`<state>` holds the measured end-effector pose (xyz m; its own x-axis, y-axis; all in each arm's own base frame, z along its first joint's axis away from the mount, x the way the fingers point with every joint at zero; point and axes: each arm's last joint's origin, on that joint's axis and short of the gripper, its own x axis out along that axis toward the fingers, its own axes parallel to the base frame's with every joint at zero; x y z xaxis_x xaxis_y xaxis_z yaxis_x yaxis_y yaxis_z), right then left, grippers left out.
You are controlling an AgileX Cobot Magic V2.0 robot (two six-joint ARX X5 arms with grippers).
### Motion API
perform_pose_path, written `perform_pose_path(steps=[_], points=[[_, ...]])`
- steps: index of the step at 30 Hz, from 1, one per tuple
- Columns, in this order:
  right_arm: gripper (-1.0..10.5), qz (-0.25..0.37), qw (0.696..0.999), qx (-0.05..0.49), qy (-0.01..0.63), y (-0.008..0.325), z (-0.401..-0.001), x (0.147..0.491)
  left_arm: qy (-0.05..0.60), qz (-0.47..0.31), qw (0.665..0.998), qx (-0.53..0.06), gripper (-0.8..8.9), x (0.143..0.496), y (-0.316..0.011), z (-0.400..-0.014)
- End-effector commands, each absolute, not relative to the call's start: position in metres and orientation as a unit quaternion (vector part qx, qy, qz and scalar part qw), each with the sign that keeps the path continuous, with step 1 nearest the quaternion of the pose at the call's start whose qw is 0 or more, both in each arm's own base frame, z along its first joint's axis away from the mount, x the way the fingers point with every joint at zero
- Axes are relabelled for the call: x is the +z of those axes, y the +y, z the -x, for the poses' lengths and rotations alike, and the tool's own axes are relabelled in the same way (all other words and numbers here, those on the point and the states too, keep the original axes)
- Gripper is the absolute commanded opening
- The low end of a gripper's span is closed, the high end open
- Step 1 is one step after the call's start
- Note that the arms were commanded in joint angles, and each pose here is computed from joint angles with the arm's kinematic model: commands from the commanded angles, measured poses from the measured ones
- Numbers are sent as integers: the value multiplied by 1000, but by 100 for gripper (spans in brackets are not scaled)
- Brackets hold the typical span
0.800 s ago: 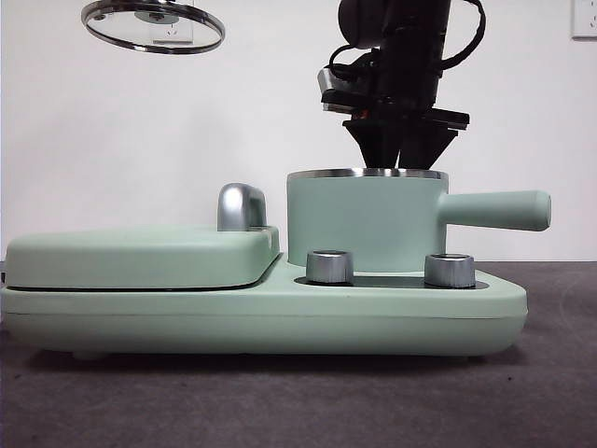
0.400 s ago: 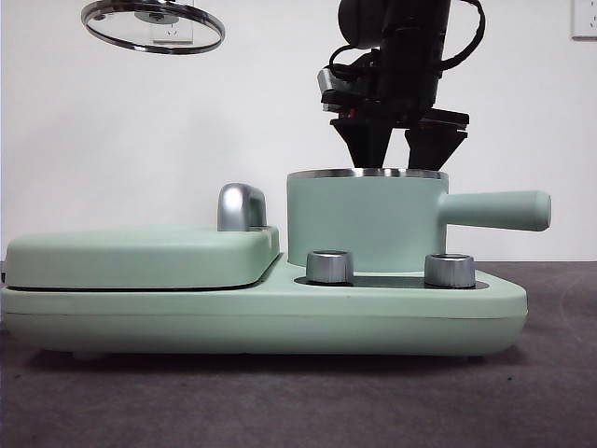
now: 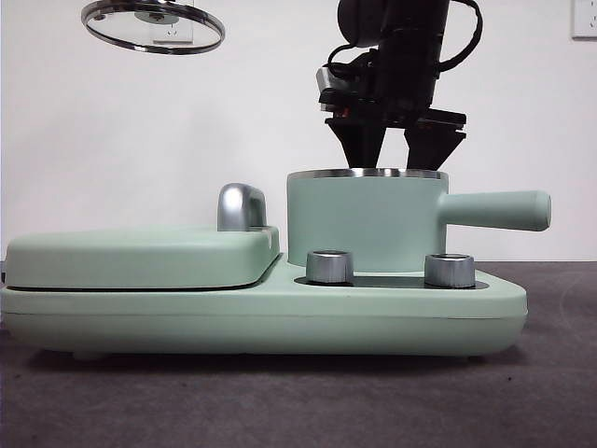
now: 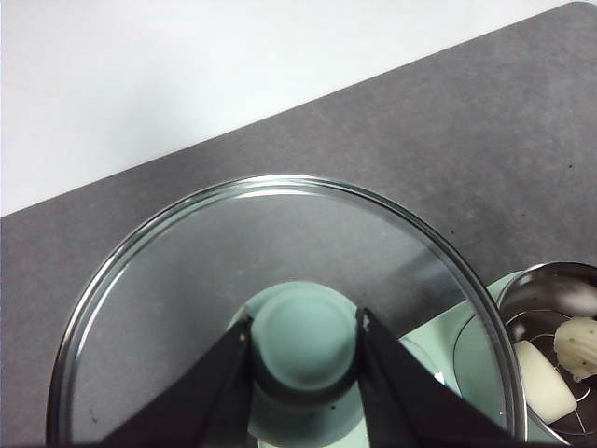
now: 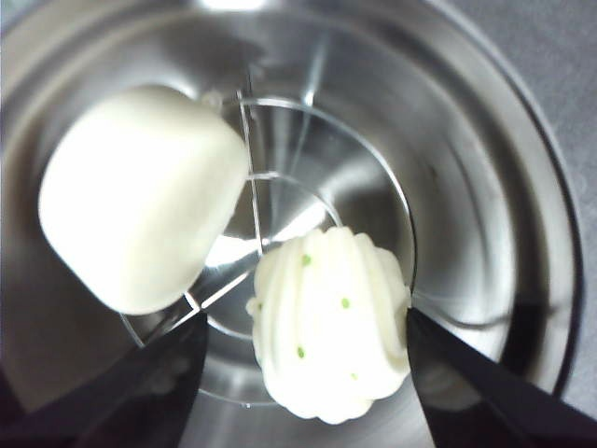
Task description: Put the buns in a small steamer
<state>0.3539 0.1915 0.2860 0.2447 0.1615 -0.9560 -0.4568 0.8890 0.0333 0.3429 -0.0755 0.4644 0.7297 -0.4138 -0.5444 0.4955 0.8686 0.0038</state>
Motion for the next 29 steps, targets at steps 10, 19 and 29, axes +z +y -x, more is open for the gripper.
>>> perform_pose_path(steps=[10,19,29], points=[[480,128,798,211,549,192,-354,305,243,-78,934,-251,15,478,-76,-338],[479,108,832,239,489,177,-323,371,251,-76,932,-251,15,476,-76,-337],[479,97,849,250,456,125,-227,442,252,-71,928,-265,15,476,-83,-335]])
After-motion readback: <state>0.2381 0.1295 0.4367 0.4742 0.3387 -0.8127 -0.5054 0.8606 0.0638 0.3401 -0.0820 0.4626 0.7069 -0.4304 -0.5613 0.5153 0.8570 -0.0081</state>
